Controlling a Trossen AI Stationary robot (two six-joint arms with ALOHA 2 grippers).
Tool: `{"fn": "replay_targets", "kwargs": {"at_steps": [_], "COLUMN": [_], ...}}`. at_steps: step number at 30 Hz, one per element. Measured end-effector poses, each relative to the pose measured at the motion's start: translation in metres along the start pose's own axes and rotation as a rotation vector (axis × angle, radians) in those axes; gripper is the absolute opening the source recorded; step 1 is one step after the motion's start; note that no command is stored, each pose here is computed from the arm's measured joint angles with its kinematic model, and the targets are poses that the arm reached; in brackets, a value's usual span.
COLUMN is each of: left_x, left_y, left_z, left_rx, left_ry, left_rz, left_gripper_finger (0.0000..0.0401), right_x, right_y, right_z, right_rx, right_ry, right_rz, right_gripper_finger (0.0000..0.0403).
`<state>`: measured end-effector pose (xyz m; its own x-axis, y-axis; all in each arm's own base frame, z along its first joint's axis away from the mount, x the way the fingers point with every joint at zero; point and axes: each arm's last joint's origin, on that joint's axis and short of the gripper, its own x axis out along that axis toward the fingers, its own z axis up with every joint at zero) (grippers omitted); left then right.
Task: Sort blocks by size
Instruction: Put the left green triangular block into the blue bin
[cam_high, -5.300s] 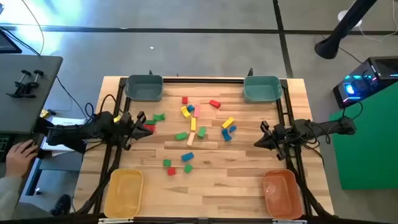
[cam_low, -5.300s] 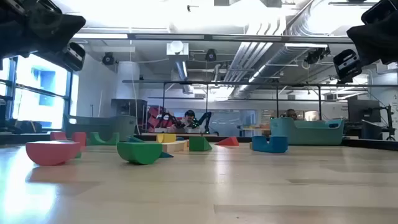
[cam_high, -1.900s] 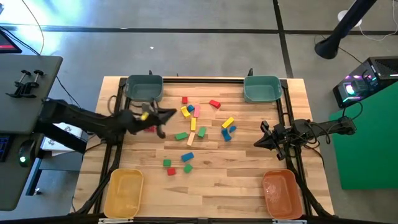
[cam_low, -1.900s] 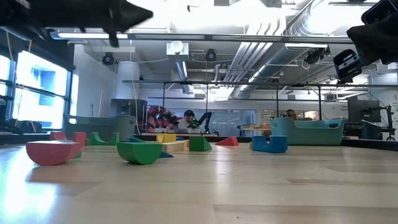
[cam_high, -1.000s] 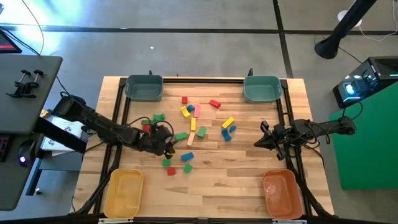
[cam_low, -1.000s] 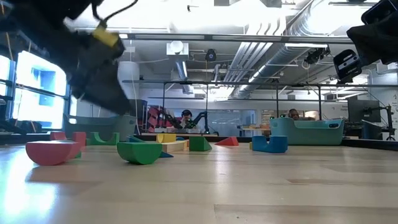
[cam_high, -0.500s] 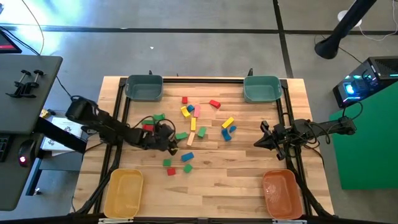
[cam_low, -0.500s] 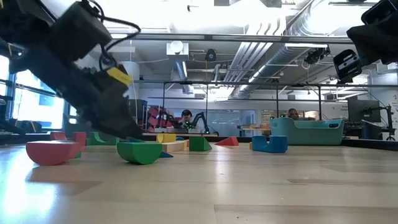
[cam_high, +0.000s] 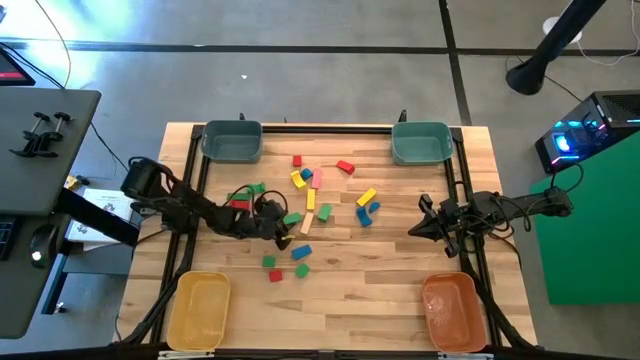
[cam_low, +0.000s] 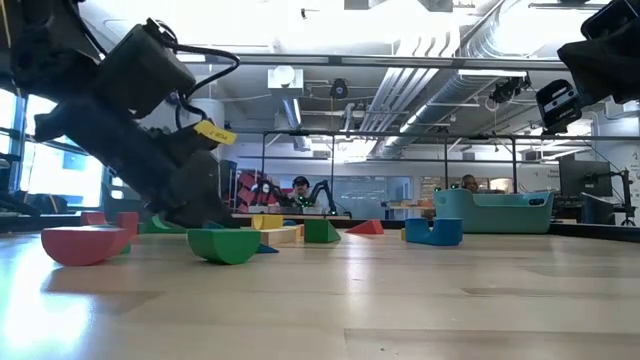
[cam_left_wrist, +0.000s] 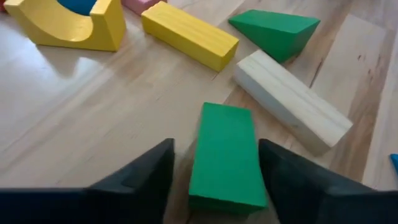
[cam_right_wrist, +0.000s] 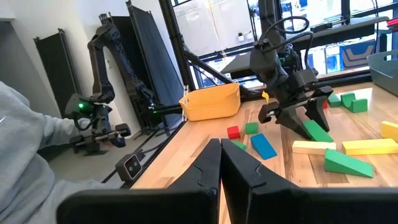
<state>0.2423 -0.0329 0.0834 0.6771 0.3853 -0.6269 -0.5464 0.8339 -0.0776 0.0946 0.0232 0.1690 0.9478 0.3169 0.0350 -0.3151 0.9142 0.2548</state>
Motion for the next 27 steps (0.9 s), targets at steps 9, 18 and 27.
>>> {"fn": "replay_targets", "kwargs": {"at_steps": [9, 18, 27], "left_x": [-0.017, -0.065, -0.059], "left_y": [0.01, 0.019, 0.119], "left_z": [0.016, 0.128, 0.178], "left_rx": [0.072, 0.058, -0.075], "left_ry": [0.077, -0.128, 0.048], "left_rz": [0.041, 0.462, 0.786], "left_gripper_finger": [0.01, 0.01, 0.01], "right_x": [0.0, 0.0, 0.0], "right_y": [0.0, 0.0, 0.0], "right_z": [0.0, 0.0, 0.0], "right_rx": [0.0, 0.0, 0.0], "right_ry": [0.0, 0.0, 0.0], "right_rz": [0.0, 0.0, 0.0], "right_gripper_finger": [0.0002, 0.0002, 0.0002]}}
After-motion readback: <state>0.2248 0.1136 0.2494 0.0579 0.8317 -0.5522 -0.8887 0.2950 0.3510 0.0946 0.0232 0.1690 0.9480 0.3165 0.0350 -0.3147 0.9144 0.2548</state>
